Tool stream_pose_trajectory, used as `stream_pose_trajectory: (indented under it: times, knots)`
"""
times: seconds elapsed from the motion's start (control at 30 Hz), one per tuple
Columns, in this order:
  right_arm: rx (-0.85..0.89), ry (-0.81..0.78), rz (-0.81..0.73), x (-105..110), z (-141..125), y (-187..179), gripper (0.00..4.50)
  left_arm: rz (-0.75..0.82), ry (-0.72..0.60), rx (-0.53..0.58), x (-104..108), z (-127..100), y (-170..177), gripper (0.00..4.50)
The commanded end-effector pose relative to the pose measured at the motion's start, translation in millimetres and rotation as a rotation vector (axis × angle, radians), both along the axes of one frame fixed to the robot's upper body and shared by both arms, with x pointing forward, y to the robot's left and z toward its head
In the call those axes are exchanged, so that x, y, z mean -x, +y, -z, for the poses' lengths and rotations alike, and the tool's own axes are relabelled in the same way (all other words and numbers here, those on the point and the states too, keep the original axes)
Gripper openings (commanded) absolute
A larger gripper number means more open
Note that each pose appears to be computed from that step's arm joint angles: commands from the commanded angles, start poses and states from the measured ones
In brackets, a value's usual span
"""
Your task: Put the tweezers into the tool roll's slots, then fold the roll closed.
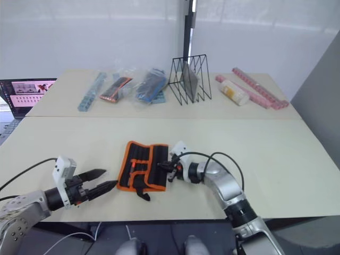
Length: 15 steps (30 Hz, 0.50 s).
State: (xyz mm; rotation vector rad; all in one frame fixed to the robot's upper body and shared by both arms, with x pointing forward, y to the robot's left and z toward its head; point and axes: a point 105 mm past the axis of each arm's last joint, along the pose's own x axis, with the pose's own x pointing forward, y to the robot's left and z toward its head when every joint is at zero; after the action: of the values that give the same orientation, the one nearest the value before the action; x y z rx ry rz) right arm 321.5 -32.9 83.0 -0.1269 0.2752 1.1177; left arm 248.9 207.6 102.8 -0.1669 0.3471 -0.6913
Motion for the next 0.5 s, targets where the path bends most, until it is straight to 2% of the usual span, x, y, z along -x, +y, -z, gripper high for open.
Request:
stream_pose_trajectory:
  times: [0.03,0.1,0.2,0.27,0.5]
  knots:
    - [0.076,0.074,0.030,3.2,24.7,-6.7,0.04,-0.041,0.037,0.045,-4.3,-1.1,-7.0,4.50]
    - [0.077,0.073,0.028,4.1,24.7,-6.2,0.04,-0.049,0.066,0.091,-7.0,-0.7,-15.0,4.50]
    - [0.076,0.070,0.020,5.8,24.0,-4.4,0.04,-0.080,0.115,0.083,-11.9,8.8,-22.1,4.50]
    - [0.074,0.068,0.019,6.3,22.7,-3.2,0.04,-0.087,0.139,0.116,-12.2,10.1,-28.6,4.50]
    - [0.074,0.061,0.017,6.0,19.3,-2.0,0.00,-0.067,0.194,0.134,-7.5,13.7,-34.1,2.31]
